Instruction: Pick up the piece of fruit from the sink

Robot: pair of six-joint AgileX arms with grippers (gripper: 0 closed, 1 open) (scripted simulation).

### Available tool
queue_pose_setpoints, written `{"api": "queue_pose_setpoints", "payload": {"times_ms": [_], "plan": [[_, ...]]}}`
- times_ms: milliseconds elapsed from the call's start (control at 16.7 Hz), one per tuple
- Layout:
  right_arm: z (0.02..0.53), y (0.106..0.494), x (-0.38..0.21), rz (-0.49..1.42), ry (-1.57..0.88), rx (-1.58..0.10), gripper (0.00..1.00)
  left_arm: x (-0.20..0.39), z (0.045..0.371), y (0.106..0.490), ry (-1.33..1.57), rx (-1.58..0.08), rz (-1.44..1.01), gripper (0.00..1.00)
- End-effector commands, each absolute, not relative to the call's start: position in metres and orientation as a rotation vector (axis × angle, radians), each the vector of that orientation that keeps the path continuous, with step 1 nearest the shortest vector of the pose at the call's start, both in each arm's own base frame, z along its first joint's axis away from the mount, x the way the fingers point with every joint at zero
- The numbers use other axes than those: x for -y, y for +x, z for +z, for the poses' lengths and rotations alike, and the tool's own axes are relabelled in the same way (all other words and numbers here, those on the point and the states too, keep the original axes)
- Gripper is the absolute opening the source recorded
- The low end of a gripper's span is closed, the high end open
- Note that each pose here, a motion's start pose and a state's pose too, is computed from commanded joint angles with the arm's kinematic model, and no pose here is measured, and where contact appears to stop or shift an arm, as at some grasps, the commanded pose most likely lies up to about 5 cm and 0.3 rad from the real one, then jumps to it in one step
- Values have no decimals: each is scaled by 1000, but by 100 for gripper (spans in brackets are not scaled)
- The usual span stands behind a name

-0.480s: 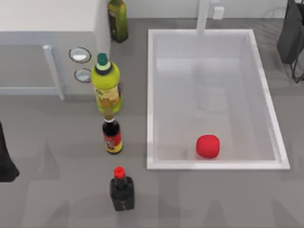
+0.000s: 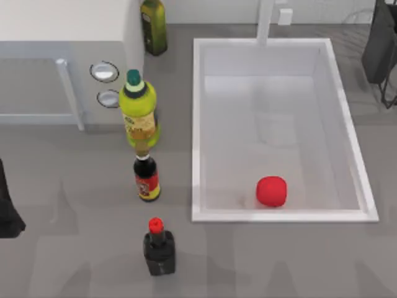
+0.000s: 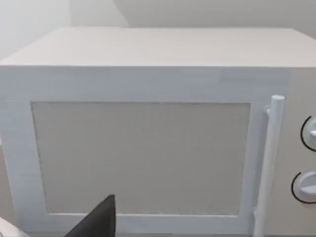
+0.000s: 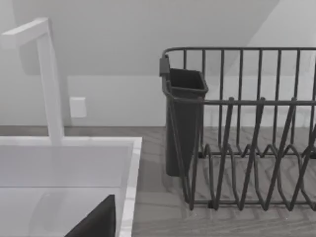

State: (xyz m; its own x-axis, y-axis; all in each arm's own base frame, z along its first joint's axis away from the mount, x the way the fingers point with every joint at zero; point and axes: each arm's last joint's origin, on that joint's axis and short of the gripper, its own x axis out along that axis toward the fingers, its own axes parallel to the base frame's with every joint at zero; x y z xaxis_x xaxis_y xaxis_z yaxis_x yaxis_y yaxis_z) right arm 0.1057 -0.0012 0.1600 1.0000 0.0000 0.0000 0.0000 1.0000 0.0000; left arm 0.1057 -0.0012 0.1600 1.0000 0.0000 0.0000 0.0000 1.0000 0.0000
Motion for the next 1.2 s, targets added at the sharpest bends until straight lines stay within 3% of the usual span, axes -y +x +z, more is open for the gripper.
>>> {"api": "queue_pose_setpoints", "payload": {"times_ms": [960, 1200], "plan": [[160, 106, 1, 0, 0, 0, 100, 1, 160, 106, 0, 0, 0, 100], [179, 107, -2, 29, 30, -70, 100, 1, 160, 106, 0, 0, 0, 100]]}}
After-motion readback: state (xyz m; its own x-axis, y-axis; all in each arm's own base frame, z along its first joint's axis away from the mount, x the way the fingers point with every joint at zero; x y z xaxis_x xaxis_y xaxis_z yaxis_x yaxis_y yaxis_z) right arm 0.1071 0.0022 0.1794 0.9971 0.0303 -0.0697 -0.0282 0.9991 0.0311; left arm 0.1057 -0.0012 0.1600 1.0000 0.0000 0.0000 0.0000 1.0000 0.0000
